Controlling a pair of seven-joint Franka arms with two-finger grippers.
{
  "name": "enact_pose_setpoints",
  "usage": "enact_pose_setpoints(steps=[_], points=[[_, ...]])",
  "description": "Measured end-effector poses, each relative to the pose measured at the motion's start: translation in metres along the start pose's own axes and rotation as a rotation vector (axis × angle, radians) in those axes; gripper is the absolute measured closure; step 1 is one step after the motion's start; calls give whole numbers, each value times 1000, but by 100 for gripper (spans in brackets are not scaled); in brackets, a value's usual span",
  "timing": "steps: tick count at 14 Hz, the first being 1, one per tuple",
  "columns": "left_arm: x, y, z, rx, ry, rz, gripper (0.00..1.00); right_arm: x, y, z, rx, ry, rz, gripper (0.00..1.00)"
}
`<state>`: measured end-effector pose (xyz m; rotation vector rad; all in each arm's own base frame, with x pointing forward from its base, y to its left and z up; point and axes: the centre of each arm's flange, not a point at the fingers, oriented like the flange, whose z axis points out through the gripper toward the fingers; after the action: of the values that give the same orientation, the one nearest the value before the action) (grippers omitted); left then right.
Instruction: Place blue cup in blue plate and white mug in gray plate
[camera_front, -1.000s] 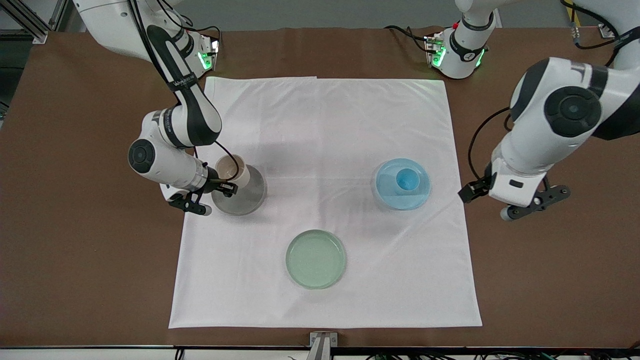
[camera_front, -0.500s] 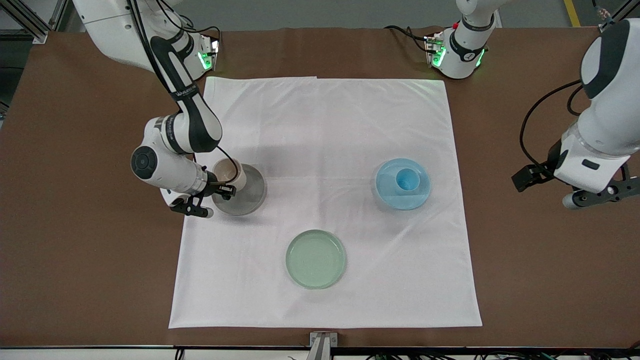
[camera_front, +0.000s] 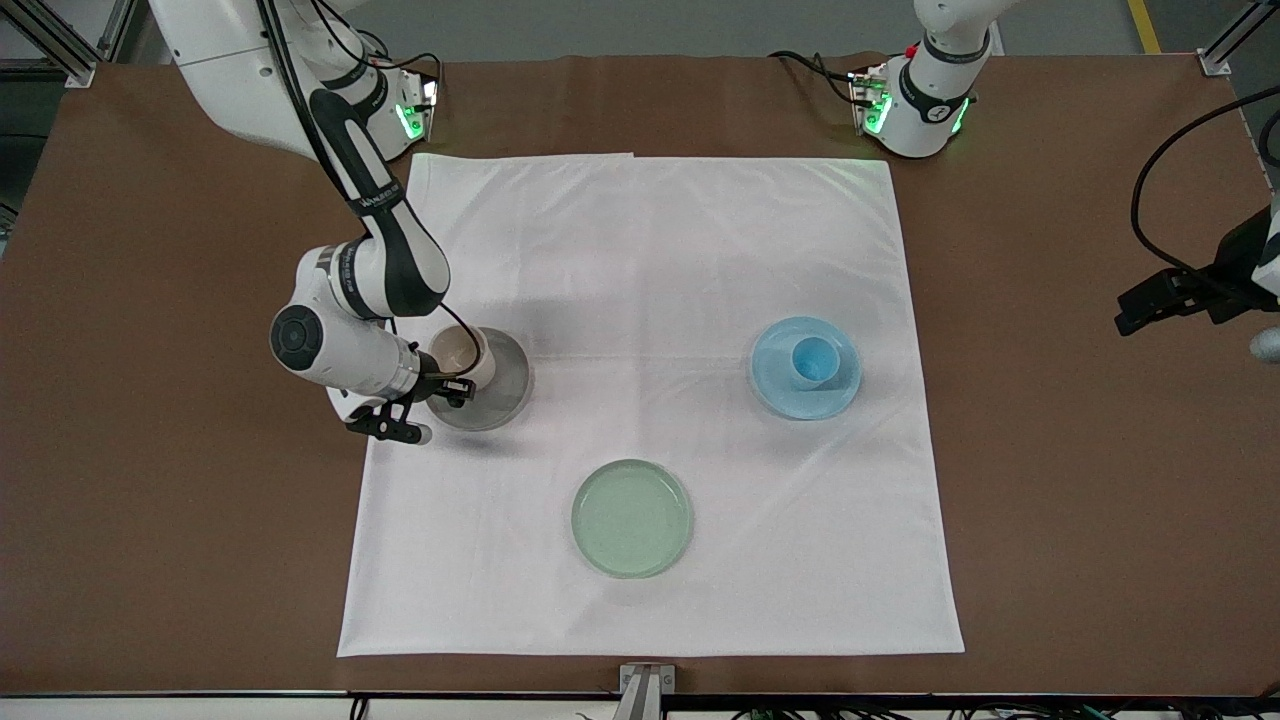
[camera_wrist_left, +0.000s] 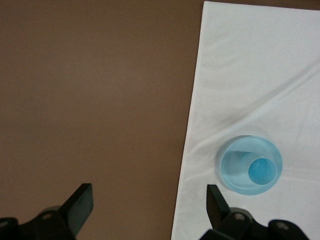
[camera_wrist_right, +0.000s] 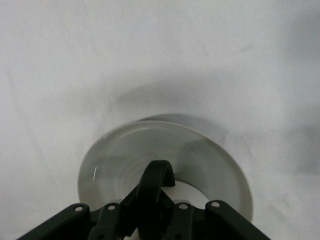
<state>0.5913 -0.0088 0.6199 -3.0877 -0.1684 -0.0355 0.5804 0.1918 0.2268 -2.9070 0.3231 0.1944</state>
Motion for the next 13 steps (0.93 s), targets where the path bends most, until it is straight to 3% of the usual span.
enact_pose_setpoints(steps=[5, 7, 13], points=[[-21, 5, -19, -12, -35, -8, 0, 4, 0, 4, -1, 0, 2, 90], [-26, 7, -21, -11, -47, 18, 0, 8, 0, 5, 0, 2, 5, 75], [-56, 33, -22, -43, -72, 62, 0, 28, 0, -18, 15, 44, -80, 13]])
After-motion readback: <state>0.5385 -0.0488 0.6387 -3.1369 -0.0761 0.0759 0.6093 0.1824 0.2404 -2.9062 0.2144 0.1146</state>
